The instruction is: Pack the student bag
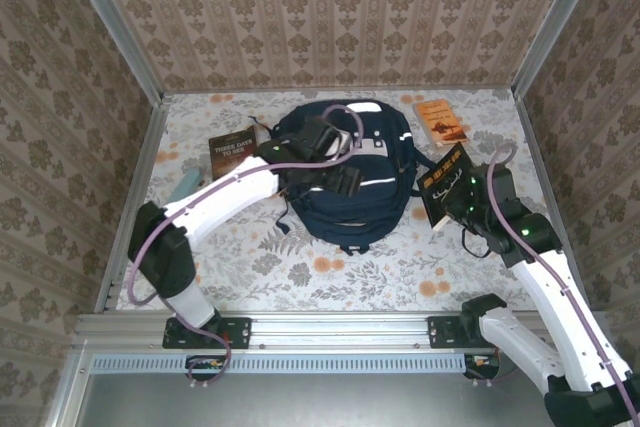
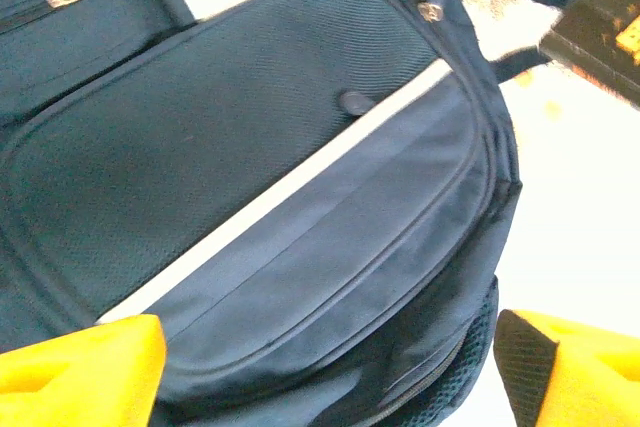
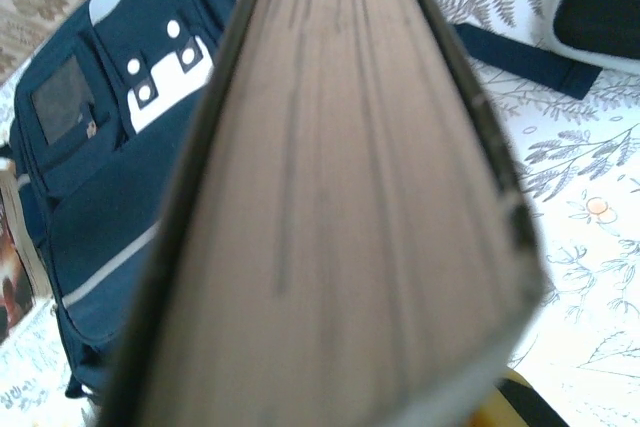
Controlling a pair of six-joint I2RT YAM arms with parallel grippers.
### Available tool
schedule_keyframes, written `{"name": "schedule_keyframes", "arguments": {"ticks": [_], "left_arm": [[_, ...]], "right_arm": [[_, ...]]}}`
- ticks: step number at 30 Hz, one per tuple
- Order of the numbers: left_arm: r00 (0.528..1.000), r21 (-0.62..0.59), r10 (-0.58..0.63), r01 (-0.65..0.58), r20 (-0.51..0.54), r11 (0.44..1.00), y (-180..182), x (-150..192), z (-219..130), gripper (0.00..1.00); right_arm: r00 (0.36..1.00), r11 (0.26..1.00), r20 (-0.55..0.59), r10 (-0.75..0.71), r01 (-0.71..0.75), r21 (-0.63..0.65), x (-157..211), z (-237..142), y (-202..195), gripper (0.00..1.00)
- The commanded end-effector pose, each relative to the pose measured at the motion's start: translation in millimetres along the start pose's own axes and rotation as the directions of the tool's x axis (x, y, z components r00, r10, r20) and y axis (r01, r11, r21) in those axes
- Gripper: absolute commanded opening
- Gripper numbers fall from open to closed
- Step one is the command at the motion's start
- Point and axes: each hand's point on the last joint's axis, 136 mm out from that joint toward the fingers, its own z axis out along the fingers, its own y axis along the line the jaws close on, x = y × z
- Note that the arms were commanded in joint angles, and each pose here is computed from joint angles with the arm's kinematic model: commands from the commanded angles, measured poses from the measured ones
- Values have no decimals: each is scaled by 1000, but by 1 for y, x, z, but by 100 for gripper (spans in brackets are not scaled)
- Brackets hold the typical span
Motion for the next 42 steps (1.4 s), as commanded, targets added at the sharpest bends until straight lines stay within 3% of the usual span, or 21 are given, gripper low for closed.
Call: {"name": "schedule_keyframes", "arguments": {"ticks": [1, 7, 14, 22, 24, 27, 31, 34, 39, 42], "left_arm": [[960, 4, 252, -253, -123, 967, -13, 18, 25, 88], [872, 48, 439, -440, -214, 897, -35, 21, 56, 87], [812, 80, 502, -503, -298, 861, -36, 27, 88, 76], [726, 74, 569, -590, -386, 804, -19, 38, 114, 73], [709, 63, 581, -611, -400, 789, -15, 38, 119, 70], [686, 44, 608, -648, -400, 760, -11, 34, 123, 55], [702, -28, 618, -669, -355, 743, -7, 14, 118, 29], [729, -79, 626, -667, -277, 741, -13, -8, 103, 18], [749, -209, 652, -660, -114, 721, -20, -52, 59, 6], [762, -331, 648, -613, -8, 717, -20, -84, 29, 4]], "right_arm": [[1000, 999, 26, 9, -8, -40, -6, -8, 0, 0], [999, 999, 18, 40, -39, -30, -4, -5, -10, 0], [998, 997, 10, 65, -64, -34, -2, -2, -15, 0], [997, 996, 9, 74, -73, -43, -4, -3, -14, 0], [997, 996, 8, 80, -79, -46, -3, -3, -15, 0], [996, 995, 6, 84, -83, -53, -3, -3, -14, 0], [997, 995, 10, 82, -81, -54, -4, -6, -14, 0], [997, 997, 28, 73, -72, -39, -6, -12, -17, 0], [996, 1000, 89, 30, -29, -10, -16, -34, -22, 0], [997, 998, 73, 10, -6, -58, -15, -39, -12, 0]]}}
